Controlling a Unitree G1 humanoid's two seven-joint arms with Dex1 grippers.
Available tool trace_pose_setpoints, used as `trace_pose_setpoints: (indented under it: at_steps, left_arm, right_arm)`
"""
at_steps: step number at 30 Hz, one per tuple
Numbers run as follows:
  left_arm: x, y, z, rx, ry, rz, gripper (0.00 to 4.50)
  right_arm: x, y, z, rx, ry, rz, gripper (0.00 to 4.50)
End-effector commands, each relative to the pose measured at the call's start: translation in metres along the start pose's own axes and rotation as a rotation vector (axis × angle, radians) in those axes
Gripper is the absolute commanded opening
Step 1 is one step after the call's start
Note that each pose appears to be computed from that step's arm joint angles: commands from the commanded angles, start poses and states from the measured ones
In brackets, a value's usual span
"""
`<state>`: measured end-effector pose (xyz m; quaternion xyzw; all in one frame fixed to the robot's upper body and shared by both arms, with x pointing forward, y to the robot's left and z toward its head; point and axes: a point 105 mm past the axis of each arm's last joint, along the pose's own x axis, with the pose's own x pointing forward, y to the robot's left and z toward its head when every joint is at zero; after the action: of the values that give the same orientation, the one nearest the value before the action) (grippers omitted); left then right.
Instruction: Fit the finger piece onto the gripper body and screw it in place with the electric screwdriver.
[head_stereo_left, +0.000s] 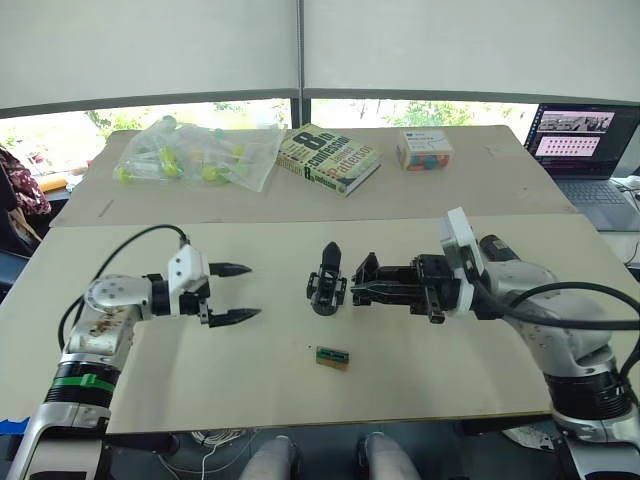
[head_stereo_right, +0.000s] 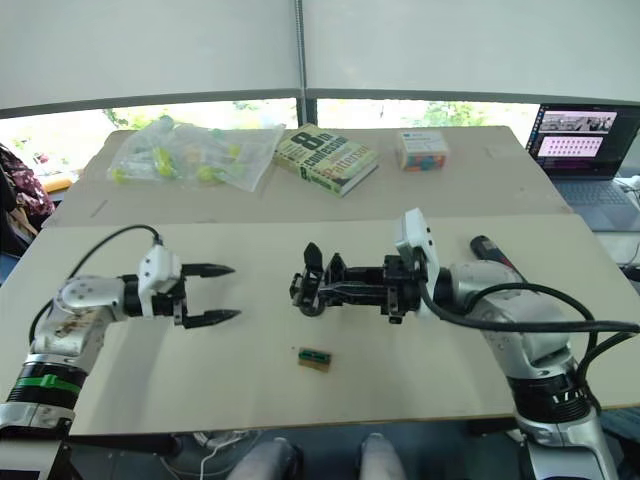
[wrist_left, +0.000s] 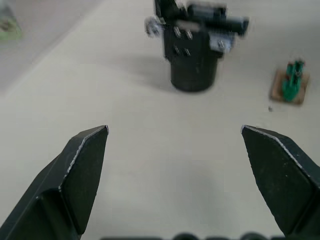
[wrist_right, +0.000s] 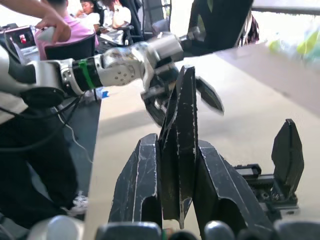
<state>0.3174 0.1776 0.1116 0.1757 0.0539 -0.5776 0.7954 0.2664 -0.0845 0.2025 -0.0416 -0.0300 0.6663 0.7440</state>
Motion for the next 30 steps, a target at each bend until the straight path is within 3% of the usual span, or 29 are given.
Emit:
trace_pose_setpoints:
  at_steps: [1,17,30]
  left_arm:
    - [0.017,0.005,0.005,-0.005,-0.047,-0.02,4.5]
    - [0.086,0.011,0.007,-0.022,-0.072,-0.133,4.5]
    - [0.108,0.01,0.012,-0.018,-0.08,-0.172,4.5]
  right_arm:
    - [0.0,0.002,0.005,-0.07,-0.03,0.0,0.44]
    - [-0.003,0.003,-0.002,-0.09,-0.055,-0.068,0.44]
    - [-0.006,0.007,-0.005,-0.088,-0.051,-0.112,0.44]
